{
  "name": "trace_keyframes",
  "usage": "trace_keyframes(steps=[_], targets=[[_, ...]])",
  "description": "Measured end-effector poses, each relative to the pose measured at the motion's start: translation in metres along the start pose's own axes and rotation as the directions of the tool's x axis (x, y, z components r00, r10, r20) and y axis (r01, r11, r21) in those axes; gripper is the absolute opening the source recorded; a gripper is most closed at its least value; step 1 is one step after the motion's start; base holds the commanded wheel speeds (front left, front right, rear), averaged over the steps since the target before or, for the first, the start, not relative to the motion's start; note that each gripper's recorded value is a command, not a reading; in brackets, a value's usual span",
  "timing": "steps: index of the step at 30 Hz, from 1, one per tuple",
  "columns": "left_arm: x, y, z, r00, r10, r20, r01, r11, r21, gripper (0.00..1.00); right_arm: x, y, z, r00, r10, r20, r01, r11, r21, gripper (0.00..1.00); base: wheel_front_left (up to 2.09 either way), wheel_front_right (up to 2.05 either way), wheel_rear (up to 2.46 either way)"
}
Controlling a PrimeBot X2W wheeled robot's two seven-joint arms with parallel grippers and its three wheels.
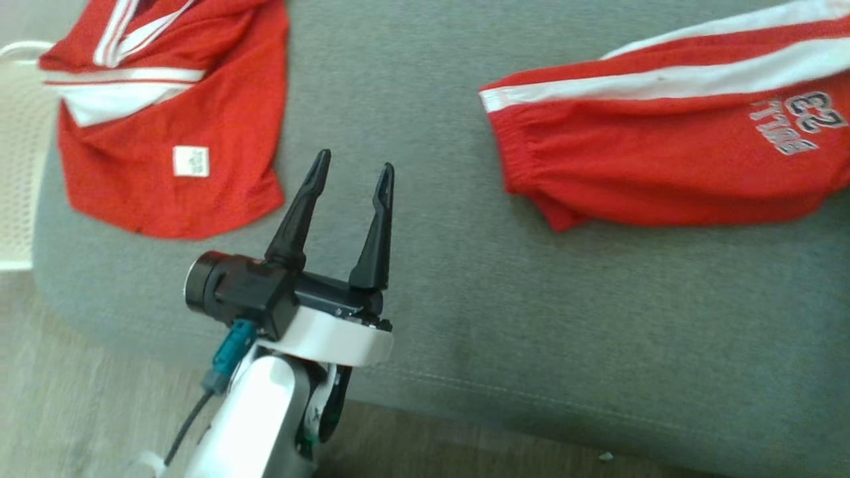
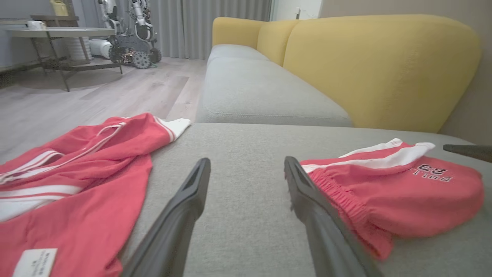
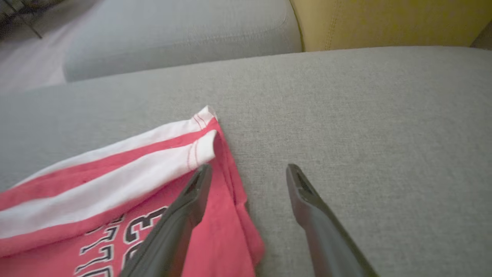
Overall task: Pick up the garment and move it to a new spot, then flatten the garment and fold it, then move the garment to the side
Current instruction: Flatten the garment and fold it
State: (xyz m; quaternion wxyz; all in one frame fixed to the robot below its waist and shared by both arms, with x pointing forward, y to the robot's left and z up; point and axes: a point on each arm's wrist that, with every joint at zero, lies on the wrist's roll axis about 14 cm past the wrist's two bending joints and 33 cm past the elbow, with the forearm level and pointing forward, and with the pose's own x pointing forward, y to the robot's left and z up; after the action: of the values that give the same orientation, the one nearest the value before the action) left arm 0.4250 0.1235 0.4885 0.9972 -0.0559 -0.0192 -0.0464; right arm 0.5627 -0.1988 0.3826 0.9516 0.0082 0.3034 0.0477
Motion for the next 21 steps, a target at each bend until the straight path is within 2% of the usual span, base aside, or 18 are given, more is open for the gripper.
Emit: trace_keyframes(steps=[3, 9, 10, 11, 12, 21], targets=[[-0.006, 0.006, 0.0, 1.0, 0.022, -0.005, -0.022, 0.999, 0.024, 1.0, 0.012, -0.005, -0.006, 0.996, -0.034, -0.083, 0.03, 0.998, -0.046, 1.0, 0.0, 0.0, 0.0], [-0.015, 0.014, 0.005, 0.998, 0.056, -0.003, -0.056, 0.998, 0.034, 1.0, 0.02, 0.009, -0.032, 0.971, -0.016, -0.239, 0.002, 0.998, -0.057, 1.0, 0.0, 0.0, 0.0], [-0.015, 0.015, 0.006, 0.998, 0.063, 0.001, -0.063, 0.997, 0.036, 1.0, 0.019, 0.01, -0.033, 0.967, -0.013, -0.254, 0.0, 0.999, -0.052, 0.73, 0.0, 0.0, 0.0], [-0.016, 0.015, 0.007, 0.998, 0.065, 0.003, -0.065, 0.997, 0.037, 1.0, 0.018, 0.01, -0.033, 0.964, -0.012, -0.264, -0.002, 0.999, -0.051, 0.35, 0.0, 0.0, 0.0], [-0.016, 0.015, 0.008, 0.998, 0.066, 0.005, -0.066, 0.997, 0.037, 1.0, 0.018, 0.01, -0.032, 0.964, -0.01, -0.267, -0.003, 0.999, -0.047, 0.0, 0.0, 0.0, 0.0], [-0.007, 0.001, 0.007, 1.0, 0.024, 0.014, -0.024, 1.0, 0.019, 1.0, 0.003, -0.006, -0.017, 0.984, -0.016, -0.176, 0.024, 0.999, 0.043, 0.0, 0.0, 0.0, 0.0]])
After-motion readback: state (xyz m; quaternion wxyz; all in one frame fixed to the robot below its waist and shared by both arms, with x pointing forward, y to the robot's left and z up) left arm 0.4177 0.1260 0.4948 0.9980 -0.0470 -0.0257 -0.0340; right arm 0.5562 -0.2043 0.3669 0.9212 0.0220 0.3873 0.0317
